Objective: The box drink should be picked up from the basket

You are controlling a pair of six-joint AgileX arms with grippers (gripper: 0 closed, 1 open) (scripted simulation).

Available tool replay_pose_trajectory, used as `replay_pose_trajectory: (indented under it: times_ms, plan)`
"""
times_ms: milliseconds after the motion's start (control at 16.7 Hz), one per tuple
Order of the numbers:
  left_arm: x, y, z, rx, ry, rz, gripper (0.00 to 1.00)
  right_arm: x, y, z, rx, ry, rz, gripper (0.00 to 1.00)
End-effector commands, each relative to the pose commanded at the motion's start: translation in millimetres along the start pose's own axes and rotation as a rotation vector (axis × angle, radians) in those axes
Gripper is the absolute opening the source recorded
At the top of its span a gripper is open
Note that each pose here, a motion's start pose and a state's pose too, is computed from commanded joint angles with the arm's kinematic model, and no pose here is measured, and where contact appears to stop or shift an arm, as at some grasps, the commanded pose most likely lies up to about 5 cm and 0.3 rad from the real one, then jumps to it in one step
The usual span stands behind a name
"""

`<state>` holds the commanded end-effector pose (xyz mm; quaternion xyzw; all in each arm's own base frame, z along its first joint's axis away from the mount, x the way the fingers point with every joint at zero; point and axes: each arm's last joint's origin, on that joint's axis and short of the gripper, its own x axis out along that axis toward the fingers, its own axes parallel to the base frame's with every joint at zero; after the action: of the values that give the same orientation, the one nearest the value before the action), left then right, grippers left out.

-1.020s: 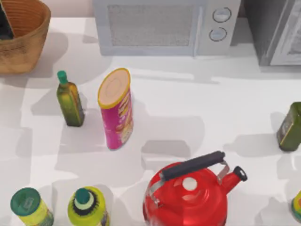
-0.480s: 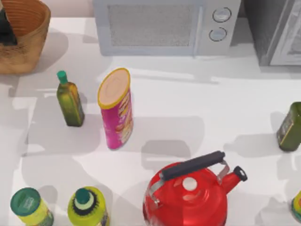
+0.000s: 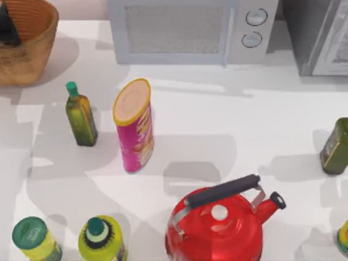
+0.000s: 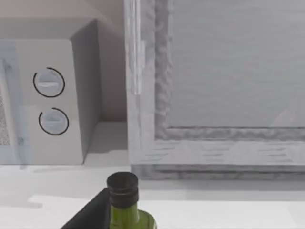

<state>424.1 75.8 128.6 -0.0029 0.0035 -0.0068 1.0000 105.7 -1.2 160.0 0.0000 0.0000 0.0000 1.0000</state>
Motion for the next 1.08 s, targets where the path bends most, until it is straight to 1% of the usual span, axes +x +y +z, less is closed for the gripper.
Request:
replay_pose_trajectory:
  times_ms: [300, 600, 1080]
  plan:
    - [28.8, 0.8, -1.1, 0.000, -0.001, 0.000, 1.00, 0.0, 0.0, 0.0, 0.000, 0.000, 0.000, 1.00]
    - [33.0, 0.9, -1.4, 0.000, -0.001, 0.000, 1.00, 0.0, 0.0, 0.0, 0.000, 0.000, 0.000, 1.00]
    - [33.0, 0.9, -1.4, 0.000, -0.001, 0.000, 0.40, 0.0, 0.0, 0.0, 0.000, 0.000, 0.000, 1.00]
